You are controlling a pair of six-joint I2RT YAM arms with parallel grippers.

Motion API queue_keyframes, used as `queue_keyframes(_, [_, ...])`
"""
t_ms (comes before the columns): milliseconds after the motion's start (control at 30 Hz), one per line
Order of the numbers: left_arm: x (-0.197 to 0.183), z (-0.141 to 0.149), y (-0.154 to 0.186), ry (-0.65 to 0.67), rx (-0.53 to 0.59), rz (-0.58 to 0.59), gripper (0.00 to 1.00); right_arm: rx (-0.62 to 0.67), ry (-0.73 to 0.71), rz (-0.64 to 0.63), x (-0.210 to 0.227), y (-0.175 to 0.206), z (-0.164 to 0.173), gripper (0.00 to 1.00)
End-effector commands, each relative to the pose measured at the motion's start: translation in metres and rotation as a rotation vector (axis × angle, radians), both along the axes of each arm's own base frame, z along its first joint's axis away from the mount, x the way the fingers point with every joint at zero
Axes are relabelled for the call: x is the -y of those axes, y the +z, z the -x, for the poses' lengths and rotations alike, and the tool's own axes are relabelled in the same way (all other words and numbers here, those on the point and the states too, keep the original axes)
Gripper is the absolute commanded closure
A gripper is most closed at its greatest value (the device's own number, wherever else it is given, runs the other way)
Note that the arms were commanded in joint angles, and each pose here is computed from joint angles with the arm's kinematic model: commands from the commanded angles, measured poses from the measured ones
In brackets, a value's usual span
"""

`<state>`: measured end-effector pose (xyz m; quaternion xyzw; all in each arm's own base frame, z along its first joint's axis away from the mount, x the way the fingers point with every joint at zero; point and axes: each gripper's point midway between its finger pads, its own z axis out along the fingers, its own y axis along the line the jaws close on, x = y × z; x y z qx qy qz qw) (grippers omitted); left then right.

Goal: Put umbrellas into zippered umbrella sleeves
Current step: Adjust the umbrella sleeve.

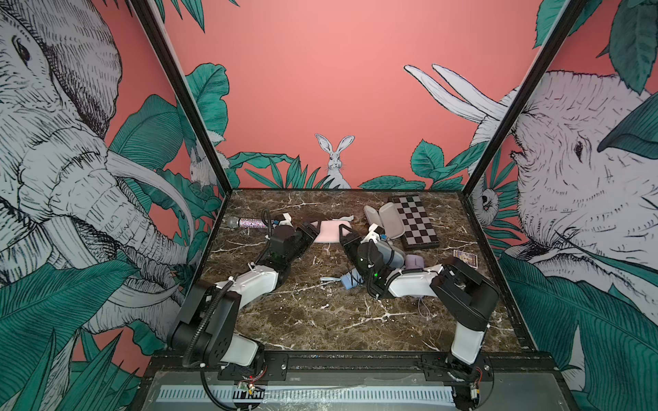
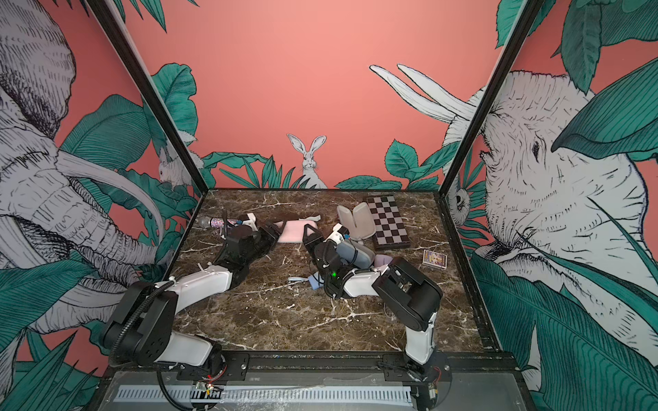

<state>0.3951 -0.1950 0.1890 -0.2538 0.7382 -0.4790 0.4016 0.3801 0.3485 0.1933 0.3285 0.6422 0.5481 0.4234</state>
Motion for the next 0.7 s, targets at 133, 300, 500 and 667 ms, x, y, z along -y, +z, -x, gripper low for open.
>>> queue_keyframes(133, [-0.010,-0.006,0.036,0.088,0.094,0.072,0.79,-0.043,-0.009,-0.277,0.008,0.025,0.013,0.59])
queue_keyframes(300, [-0.034,-0.001,0.034,0.196,0.060,0.016,0.99,-0.048,-0.040,-0.157,0.037,0.005,0.020,0.41])
queue_keyframes(500, [-0.039,0.000,0.047,0.211,0.052,-0.023,1.00,-0.036,0.169,0.396,0.052,-0.027,0.034,0.40])
queue_keyframes(667, [-0.032,-0.004,0.054,0.178,0.060,0.002,1.00,0.156,0.332,0.762,0.045,-0.027,0.049,0.49])
